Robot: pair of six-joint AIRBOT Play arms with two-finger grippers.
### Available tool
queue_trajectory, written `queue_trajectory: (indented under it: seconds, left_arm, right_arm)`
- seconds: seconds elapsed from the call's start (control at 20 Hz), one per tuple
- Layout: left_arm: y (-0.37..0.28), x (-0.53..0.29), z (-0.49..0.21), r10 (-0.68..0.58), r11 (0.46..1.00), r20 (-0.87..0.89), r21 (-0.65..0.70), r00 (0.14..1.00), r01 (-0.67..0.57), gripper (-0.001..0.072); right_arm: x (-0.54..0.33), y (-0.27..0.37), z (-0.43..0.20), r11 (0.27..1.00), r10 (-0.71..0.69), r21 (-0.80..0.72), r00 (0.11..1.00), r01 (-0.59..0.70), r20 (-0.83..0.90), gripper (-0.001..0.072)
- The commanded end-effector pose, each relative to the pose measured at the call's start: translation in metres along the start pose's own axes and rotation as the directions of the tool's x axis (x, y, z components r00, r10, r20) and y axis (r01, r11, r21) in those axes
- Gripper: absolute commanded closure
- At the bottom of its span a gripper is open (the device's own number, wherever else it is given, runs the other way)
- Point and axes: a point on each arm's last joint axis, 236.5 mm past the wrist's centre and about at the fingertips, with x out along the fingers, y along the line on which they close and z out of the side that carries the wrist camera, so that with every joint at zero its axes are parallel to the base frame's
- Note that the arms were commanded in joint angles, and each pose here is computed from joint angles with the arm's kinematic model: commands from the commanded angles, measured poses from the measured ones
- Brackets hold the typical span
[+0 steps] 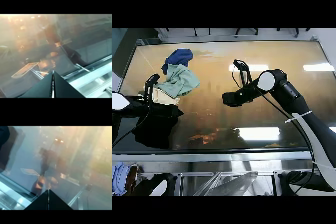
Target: Fold the shirts.
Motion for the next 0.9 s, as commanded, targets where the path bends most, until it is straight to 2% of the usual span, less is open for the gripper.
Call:
queue_trajectory:
  seconds: [0.0,0.4,0.5,0.6,0.65,0.7,0.85]
  left_arm:
    - [0.000,0.000,0.000,0.001,1.000,0.000,0.001,1.000,-0.001,0.0689]
    - [-0.008,-0.002,0.009,-0.026,1.000,0.037,-0.014,0.999,0.026,0.0690]
    - [0.008,-0.010,0.001,0.043,0.999,-0.006,-0.019,0.999,-0.043,0.0689]
    - [0.052,-0.028,-0.023,0.196,0.971,-0.109,-0.118,0.975,-0.208,0.0678]
    - [0.077,-0.040,-0.036,0.268,0.938,-0.156,-0.181,0.951,-0.294,0.0374]
    - [0.099,-0.051,-0.044,0.318,0.897,-0.180,-0.260,0.931,-0.357,0.0004]
    - [0.155,-0.082,-0.037,0.406,0.805,-0.090,-0.436,0.910,-0.402,0.0015]
  right_arm:
    - [0.000,0.001,0.000,1.000,0.001,-0.001,1.000,-0.001,-0.001,0.0686]
    - [0.000,0.001,0.000,1.000,0.001,-0.001,1.000,-0.001,-0.001,0.0686]
    - [0.000,0.001,0.000,1.000,0.001,-0.001,1.000,-0.001,-0.001,0.0686]
    - [0.000,0.001,0.000,1.000,0.001,-0.001,1.000,-0.001,-0.001,0.0686]
    - [0.000,0.001,0.000,1.000,0.001,-0.001,1.000,-0.001,-0.001,0.0686]
    - [0.000,0.001,0.000,1.000,0.001,-0.001,1.000,-0.001,-0.001,0.0686]
    - [0.000,0.001,0.000,1.000,0.001,-0.001,1.000,-0.001,-0.001,0.0686]
